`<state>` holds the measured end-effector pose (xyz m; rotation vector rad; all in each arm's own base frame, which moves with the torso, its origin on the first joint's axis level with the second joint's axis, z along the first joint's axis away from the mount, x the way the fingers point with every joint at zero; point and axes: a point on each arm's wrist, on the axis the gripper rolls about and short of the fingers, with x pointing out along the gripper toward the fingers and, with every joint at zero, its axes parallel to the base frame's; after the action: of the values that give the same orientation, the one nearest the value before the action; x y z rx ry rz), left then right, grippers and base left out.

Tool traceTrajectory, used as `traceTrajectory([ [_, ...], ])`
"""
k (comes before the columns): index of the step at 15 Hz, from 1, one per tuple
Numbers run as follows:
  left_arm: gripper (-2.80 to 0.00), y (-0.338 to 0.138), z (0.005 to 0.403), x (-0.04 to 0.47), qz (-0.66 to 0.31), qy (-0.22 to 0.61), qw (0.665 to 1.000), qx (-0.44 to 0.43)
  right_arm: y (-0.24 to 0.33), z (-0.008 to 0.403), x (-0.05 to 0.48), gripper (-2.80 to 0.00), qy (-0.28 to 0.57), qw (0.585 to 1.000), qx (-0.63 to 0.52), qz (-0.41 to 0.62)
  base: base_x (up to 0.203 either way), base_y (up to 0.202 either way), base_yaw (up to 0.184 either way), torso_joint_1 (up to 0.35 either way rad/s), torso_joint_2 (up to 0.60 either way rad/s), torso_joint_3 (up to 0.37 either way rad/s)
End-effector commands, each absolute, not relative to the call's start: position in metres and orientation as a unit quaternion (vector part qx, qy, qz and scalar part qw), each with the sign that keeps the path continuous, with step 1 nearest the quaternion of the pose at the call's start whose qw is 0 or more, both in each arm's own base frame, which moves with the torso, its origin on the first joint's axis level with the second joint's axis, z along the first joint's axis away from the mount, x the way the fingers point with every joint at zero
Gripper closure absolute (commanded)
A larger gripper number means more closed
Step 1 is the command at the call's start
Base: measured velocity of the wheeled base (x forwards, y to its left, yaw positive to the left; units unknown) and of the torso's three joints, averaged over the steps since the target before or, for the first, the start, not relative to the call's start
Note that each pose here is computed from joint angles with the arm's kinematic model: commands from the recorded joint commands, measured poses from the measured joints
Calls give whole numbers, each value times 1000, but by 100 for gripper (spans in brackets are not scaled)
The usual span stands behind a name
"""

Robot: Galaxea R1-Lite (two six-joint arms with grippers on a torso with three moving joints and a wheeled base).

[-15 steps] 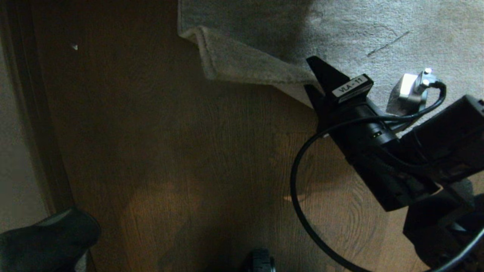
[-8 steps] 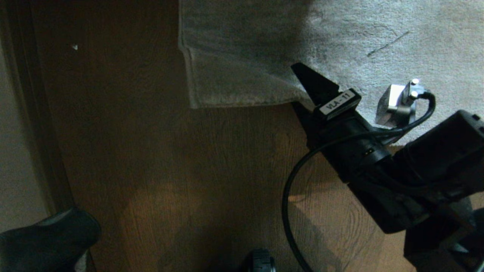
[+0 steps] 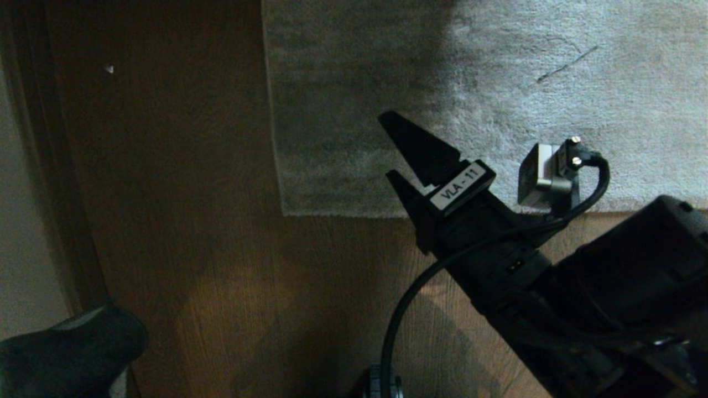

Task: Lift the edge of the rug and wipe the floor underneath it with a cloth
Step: Lay down the carpet, then put down the rag

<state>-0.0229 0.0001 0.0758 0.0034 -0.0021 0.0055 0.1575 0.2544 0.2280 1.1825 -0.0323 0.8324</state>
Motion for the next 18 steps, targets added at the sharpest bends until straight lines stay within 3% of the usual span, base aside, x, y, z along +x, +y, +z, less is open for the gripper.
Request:
traceTrajectory([
  [1,0,0,76,-23,3,-1,1000,2,258,227,156,-280,-21,739,550,388,0,0,0,0,0,0],
  [8,0,0,76,-23,3,-1,1000,2,277,188,168,-280,21,771,519,368,0,0,0,0,0,0],
  [9,0,0,76,-23,3,-2,1000,2,279,184,170,-101,24,776,514,365,0,0,0,0,0,0],
  [10,0,0,76,-23,3,-2,1000,2,280,180,172,0,26,781,508,362,0,0,0,0,0,0],
  [18,0,0,76,-23,3,-1,1000,1,243,151,229,0,7,842,471,263,0,0,0,0,0,0],
])
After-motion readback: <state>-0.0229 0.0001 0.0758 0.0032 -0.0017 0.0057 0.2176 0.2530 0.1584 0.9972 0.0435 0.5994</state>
